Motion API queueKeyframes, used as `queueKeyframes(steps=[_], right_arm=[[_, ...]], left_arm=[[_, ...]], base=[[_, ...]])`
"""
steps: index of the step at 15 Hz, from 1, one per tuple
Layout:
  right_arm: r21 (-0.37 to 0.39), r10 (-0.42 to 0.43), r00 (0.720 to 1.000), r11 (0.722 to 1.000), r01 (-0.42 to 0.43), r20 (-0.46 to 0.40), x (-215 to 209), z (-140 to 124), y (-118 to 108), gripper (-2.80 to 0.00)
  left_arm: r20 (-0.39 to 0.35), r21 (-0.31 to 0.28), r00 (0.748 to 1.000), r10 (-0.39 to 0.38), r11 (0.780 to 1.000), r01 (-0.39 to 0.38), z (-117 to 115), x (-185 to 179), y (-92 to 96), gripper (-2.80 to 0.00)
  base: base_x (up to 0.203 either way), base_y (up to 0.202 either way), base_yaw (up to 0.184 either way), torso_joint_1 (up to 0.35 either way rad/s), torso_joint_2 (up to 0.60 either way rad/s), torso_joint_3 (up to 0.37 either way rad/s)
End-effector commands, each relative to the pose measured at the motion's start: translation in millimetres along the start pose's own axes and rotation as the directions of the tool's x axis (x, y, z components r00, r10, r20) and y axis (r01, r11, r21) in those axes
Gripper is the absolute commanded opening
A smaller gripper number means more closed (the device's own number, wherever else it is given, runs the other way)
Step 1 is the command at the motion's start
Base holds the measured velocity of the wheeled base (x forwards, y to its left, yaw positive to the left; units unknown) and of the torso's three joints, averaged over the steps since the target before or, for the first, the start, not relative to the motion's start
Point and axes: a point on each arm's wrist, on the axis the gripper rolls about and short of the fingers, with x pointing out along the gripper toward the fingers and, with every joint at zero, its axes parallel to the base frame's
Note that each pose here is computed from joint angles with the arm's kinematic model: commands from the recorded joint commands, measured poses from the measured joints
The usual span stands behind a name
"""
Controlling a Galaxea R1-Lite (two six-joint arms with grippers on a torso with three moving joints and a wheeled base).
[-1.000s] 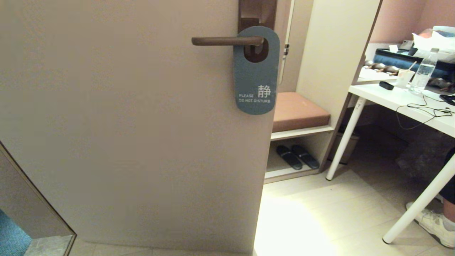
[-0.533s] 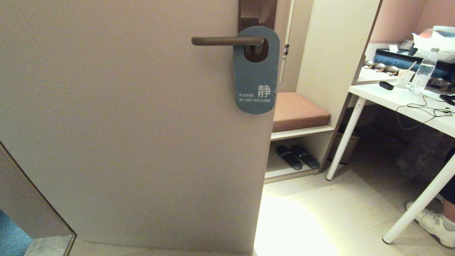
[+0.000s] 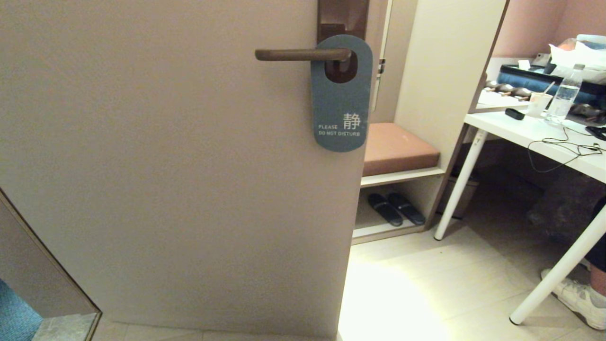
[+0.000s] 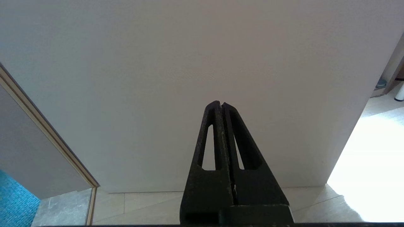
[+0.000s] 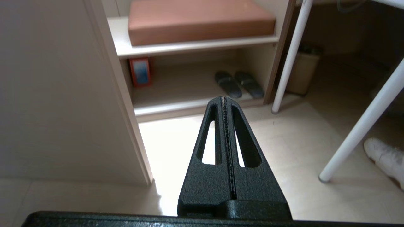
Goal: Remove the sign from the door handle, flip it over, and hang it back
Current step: Take down the sign
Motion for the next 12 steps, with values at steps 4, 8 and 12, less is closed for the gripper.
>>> queueKeyframes(steps=[4,8,12], right_arm=[[0.001,0.000,1.000,1.000,0.000,0.020,-1.4,30.2,1.2,-2.80],[0.001,-0.007,1.000,1.000,0.007,-0.006,9.6,76.0,3.1,-2.80],[-0.002,-0.069,0.997,0.998,0.069,-0.043,37.6,129.2,4.4,-2.80]], left_arm=[[0.000,0.000,1.000,0.000,1.000,0.000,0.0,0.0,0.0,-2.80],[0.000,0.000,1.000,0.000,1.000,0.000,0.0,0.0,0.0,-2.80],[0.000,0.000,1.000,0.000,1.000,0.000,0.0,0.0,0.0,-2.80]], base=[[0.000,0.000,0.000,0.000,0.00,0.000],[0.000,0.000,0.000,0.000,0.00,0.000],[0.000,0.000,0.000,0.000,0.00,0.000]])
